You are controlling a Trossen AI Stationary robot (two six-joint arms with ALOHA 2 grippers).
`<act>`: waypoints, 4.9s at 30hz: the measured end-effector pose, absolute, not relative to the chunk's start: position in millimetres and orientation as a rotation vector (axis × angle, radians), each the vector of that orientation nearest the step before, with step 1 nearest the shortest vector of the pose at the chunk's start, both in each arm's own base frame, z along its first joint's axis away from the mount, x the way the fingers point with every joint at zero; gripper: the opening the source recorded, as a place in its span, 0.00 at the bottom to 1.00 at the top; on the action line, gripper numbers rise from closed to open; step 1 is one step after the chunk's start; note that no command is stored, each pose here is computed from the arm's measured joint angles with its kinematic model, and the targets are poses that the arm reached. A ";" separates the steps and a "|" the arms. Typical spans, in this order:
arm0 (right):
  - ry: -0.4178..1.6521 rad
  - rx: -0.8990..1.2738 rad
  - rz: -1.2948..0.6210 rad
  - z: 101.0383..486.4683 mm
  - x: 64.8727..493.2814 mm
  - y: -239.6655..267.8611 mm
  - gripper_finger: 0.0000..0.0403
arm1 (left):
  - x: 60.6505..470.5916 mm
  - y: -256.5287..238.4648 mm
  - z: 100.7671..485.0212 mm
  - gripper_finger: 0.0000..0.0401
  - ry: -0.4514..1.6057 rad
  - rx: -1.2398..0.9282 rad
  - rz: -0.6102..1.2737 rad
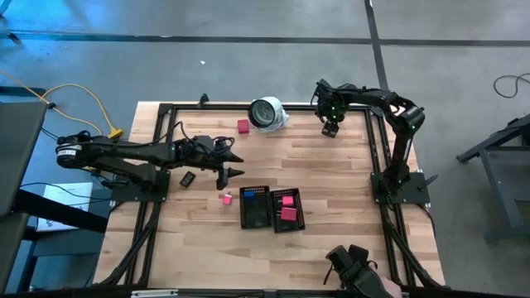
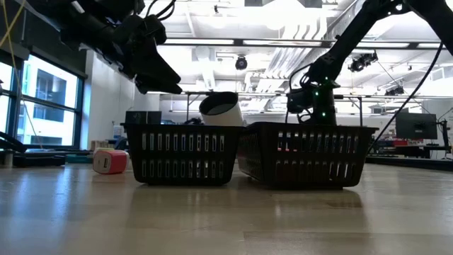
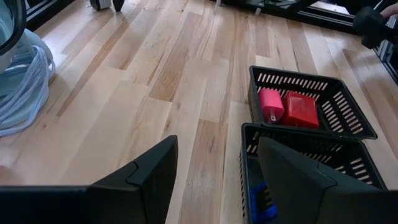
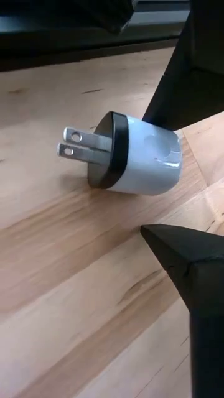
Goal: Pick & Place Office items
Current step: Put the white charger adapter into the right black bin
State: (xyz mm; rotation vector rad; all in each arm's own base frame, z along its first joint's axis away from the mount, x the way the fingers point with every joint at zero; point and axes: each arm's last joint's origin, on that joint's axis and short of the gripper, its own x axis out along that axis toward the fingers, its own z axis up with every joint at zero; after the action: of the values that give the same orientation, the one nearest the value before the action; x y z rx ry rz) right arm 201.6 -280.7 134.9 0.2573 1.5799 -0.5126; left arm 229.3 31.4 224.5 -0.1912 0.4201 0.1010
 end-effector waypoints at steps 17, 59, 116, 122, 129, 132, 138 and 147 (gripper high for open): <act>1.431 0.382 -0.578 140.2 196.0 -298.1 0.58 | 229.3 31.4 224.5 0.54 0.420 -0.195 0.102; 1.131 0.338 -0.498 222.5 209.4 -263.9 0.29 | 229.3 31.4 224.5 0.54 0.420 -0.203 0.104; 0.109 0.234 0.050 191.3 253.9 40.4 0.29 | 254.7 31.7 225.4 0.54 0.232 -0.100 0.012; 0.121 0.240 0.033 165.8 265.2 57.5 0.29 | 255.6 30.6 229.9 0.54 0.186 -0.106 -0.032; 0.106 0.278 0.045 135.5 275.9 62.4 0.29 | 255.8 29.3 230.0 0.54 0.186 -0.128 -0.043; 0.103 0.289 0.048 127.2 277.8 63.0 0.29 | 256.0 28.7 230.8 0.54 0.178 -0.127 -0.047; 0.136 0.301 0.053 119.0 283.1 64.5 0.29 | 256.1 28.8 231.7 0.54 0.169 -0.129 -0.046; 0.222 0.279 0.059 115.1 290.0 66.8 0.29 | 256.2 28.8 232.0 0.54 0.165 -0.132 -0.046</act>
State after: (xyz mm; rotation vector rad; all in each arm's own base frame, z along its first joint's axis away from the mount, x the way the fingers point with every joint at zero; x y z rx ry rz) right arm 290.0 66.8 115.1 0.2785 0.2223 0.0586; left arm 256.2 28.8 232.0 -0.1319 0.1651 -0.0462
